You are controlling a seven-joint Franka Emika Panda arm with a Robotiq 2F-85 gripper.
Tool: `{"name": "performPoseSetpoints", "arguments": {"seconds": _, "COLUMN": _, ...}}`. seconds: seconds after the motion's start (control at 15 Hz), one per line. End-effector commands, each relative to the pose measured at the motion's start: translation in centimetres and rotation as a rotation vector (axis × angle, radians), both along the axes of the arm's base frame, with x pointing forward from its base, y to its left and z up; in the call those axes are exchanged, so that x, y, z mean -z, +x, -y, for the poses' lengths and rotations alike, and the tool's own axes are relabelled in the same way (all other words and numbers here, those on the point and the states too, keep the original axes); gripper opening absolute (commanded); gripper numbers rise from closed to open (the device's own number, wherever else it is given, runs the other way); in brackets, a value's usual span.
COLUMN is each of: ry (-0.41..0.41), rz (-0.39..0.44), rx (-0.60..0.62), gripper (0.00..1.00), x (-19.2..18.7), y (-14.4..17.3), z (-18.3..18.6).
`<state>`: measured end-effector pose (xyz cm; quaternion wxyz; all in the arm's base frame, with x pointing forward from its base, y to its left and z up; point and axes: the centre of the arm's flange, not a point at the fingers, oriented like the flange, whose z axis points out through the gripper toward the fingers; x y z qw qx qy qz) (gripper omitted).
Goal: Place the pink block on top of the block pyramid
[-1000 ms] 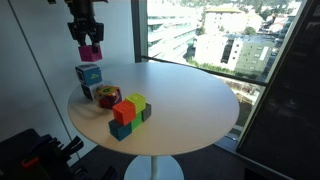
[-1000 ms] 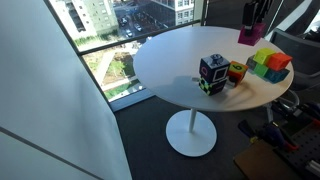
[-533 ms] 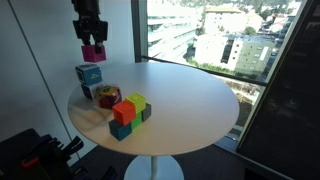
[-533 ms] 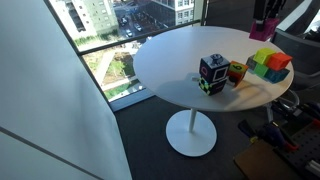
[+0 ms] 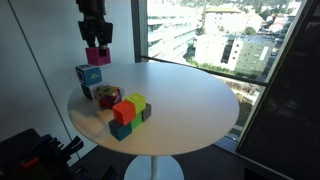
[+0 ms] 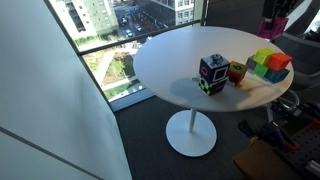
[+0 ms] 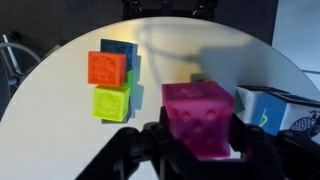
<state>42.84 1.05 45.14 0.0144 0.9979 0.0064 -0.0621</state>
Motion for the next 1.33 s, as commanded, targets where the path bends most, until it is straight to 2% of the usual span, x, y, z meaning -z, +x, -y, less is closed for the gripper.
{"name": "performPoseSetpoints", "arguments": {"seconds": 0.0, "ry": -0.015, "rz": 0.034, "rx": 0.032, "gripper": 0.29, "x": 0.0, "y": -1.1, "z": 2.0}}
{"name": "performPoseSetpoints", "arguments": {"seconds": 0.4, "ry": -0.025, "rz": 0.085, "rx": 0.06, "gripper": 0.29, "x": 0.6, "y": -1.0, "z": 4.3}}
{"name": "performPoseSetpoints", "arguments": {"seconds": 0.73, "ry": -0.02, "rz": 0.098, "rx": 0.061, "gripper": 0.29, "x": 0.9, "y": -0.9, "z": 4.3}}
{"name": "performPoseSetpoints", "arguments": {"seconds": 0.8, "ry": -0.007, "rz": 0.076, "rx": 0.07, "gripper": 0.54, "x": 1.2, "y": -0.3, "z": 4.0}}
{"name": "performPoseSetpoints", "arguments": {"seconds": 1.27, "ry": -0.007, "rz": 0.076, "rx": 0.069, "gripper": 0.54, "x": 1.3, "y": -0.4, "z": 4.0}}
